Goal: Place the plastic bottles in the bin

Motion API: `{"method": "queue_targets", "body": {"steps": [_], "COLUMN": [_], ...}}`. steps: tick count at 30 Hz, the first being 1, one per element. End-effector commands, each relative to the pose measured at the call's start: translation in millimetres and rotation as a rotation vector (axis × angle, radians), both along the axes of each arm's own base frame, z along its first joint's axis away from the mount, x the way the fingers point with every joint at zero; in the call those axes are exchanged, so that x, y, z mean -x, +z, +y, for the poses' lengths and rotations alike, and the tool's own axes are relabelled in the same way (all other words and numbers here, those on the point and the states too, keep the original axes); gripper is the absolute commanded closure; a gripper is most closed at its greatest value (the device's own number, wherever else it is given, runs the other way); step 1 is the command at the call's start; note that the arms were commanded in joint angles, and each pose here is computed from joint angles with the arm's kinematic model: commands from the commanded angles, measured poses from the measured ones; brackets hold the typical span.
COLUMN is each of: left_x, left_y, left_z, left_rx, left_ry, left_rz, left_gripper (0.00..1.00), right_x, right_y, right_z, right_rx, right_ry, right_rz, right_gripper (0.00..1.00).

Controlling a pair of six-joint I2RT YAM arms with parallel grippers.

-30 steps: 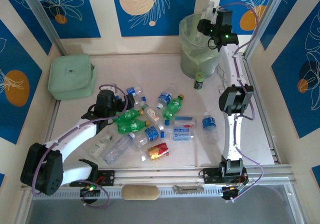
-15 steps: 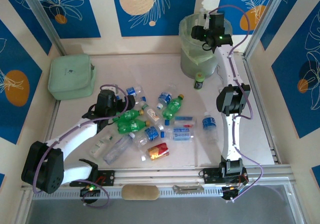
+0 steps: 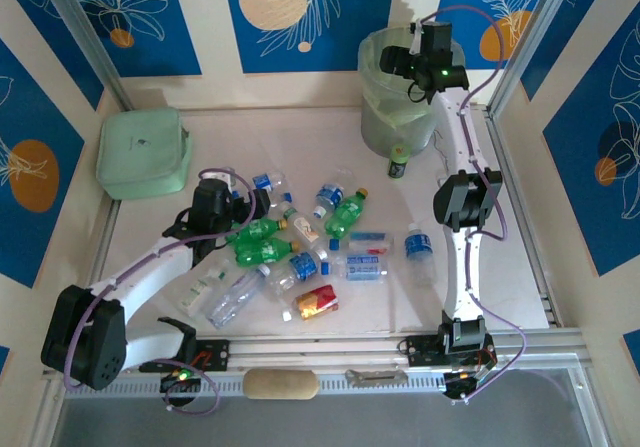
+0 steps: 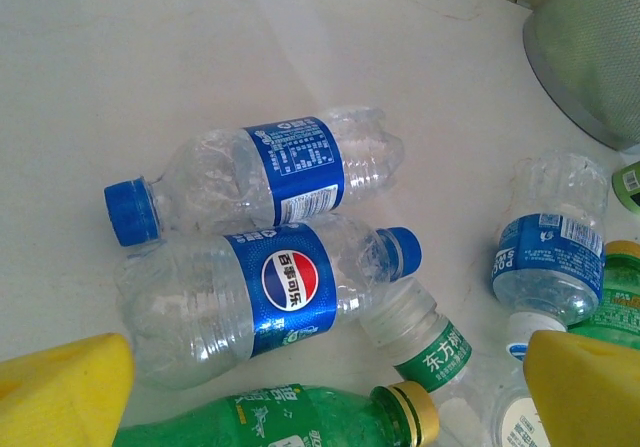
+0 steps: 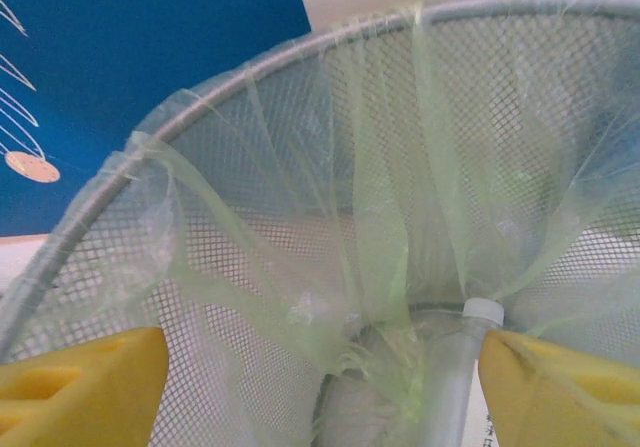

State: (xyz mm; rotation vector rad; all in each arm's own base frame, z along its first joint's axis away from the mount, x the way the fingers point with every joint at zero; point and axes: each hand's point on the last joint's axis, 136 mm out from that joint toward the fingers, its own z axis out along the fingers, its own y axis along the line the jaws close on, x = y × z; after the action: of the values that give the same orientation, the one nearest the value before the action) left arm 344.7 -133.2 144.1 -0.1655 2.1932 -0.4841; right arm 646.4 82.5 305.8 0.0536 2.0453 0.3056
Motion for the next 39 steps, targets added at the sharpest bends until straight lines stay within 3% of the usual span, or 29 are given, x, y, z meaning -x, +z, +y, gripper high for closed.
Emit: {"method": "queue_targets", "body": {"steps": [1,7,14,21,29,31,34,39], "left_x": [0,0,2,10,14,13,7,-13], "left_y": [9,14,19,26,25,25,21,14], "left_z": [2,1,1,4,7,10,16,17], "left_rx": [0.009,0.018,0.022,0.002,-0.062,-0.099,-0.183,-0.277], "left_ry": [-0.001,0.0,-0.005,-0.016,-0.042,-0.042,-0.049,-0.119], "left_rz": [-0.012,-0.023,-0.03,-0.028,0.007,0.007,0.011,0.031], "left_gripper": [0.0,0.0,0.0,0.0,0.0,0.0,0.0,0.0], "right_x": [28,60,115,187,265,279,293,302], "right_y": [85,125,126,66,-36,-56,-83,-105], "right_z": [-1,7,29,51,65,70,80,102], "right_rx": [-0.028,-0.066,-0.105,-0.153,-0.226,-0.25,-0.285,-0.336], "right_ry": [0.003,0.035,0.098,0.153,0.177,0.175,0.174,0.187], "right_rz": [-0.144,-0.179,-0.119,-0.011,0.238,0.291,0.336,0.373], "right_gripper": [0.18,0.18,0.18,0.18,0.18,0.16,0.01,0.01]}}
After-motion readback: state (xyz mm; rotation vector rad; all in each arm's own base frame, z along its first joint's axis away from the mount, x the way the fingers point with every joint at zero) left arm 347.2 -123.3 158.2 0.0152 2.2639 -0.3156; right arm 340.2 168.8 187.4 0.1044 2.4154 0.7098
